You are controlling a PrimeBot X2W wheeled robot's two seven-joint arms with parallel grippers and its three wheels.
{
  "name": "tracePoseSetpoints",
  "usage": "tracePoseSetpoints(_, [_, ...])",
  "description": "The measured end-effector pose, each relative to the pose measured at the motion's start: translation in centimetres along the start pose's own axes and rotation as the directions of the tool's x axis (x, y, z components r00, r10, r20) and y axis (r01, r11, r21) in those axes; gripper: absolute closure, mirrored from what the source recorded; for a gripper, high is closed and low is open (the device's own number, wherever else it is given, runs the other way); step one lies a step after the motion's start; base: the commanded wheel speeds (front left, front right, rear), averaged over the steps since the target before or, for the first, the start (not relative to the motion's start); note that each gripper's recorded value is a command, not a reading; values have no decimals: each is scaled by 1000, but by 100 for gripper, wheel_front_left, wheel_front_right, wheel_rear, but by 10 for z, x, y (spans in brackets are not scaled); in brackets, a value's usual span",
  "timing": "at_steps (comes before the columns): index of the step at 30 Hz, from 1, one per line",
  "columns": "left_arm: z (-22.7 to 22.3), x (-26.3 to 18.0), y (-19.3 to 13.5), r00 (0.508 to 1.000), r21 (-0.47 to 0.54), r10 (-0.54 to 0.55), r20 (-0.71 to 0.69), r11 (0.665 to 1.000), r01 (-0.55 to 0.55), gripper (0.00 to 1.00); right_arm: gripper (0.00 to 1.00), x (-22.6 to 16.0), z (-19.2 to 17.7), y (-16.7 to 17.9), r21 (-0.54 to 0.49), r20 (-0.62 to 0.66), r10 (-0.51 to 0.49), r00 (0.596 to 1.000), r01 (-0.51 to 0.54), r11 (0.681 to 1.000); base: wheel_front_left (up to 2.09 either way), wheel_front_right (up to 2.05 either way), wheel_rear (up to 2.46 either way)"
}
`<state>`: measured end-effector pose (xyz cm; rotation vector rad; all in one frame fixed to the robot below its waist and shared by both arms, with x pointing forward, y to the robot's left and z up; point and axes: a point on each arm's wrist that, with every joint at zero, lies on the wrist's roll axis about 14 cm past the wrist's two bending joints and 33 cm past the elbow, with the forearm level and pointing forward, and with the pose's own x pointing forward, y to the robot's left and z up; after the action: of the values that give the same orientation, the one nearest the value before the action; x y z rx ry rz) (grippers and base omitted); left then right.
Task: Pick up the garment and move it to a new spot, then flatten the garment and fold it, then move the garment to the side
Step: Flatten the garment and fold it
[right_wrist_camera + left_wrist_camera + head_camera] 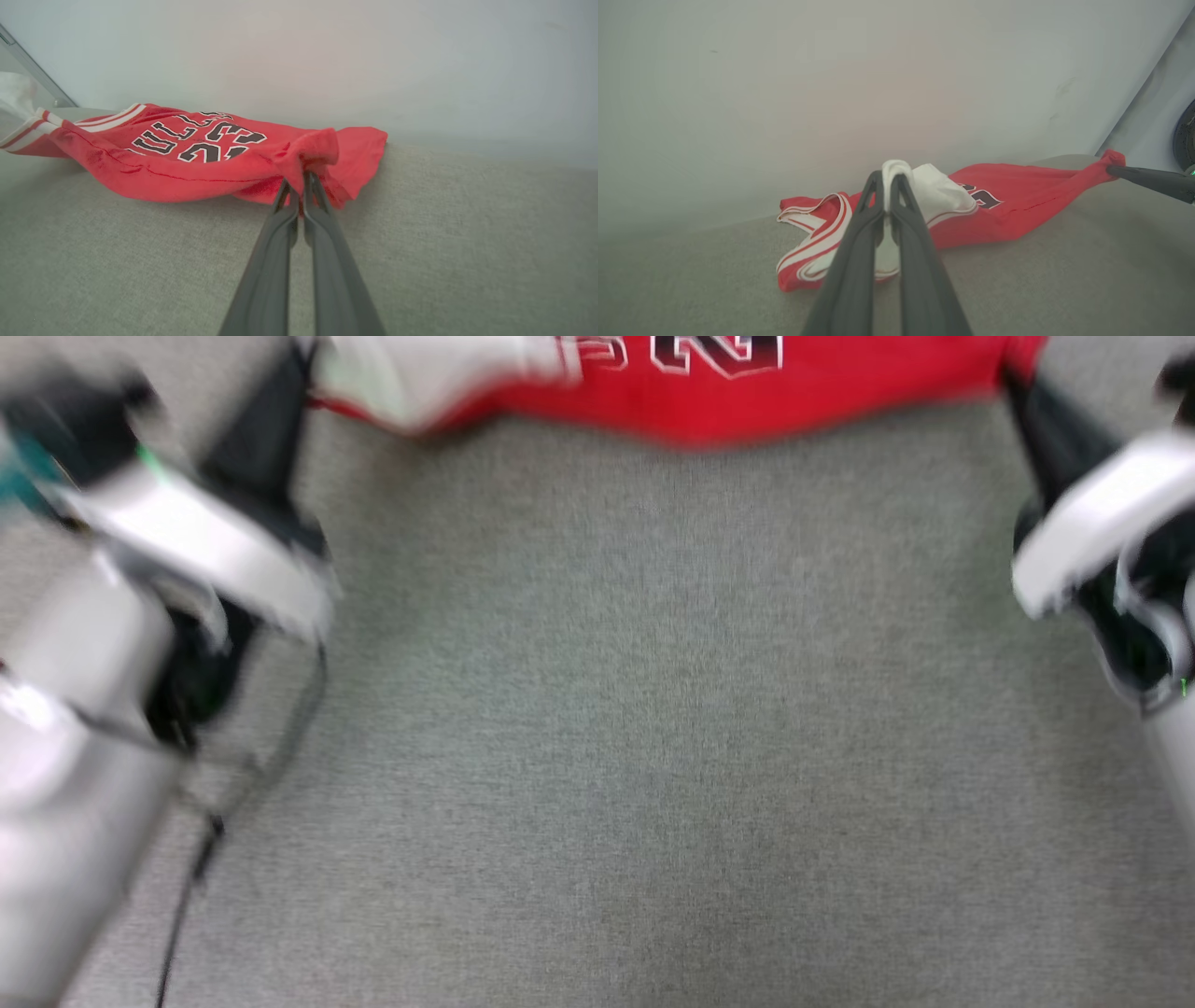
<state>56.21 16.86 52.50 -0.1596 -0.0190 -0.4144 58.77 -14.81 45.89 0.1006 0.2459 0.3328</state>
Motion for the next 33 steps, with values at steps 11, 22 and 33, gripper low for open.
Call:
tracePoseSetpoints(11, [-64, -138, -31, 954, -123, 17, -301, 991, -56, 100, 100, -89, -27, 11, -41, -128, 40, 991, -45, 998, 0, 0, 0])
tracePoseSetpoints(22, [-77, -236, -61, 888, -195, -10, -460, 977, -90, 100, 100, -167, -71, 20, 59, -290, 54, 955, -39, 998, 0, 0, 0])
tracePoseSetpoints(33, [-91, -298, -110, 823, -331, -98, -559, 937, -114, 100, 100, -240, -97, 22, 144, -392, 54, 919, 4, 990, 0, 0, 0])
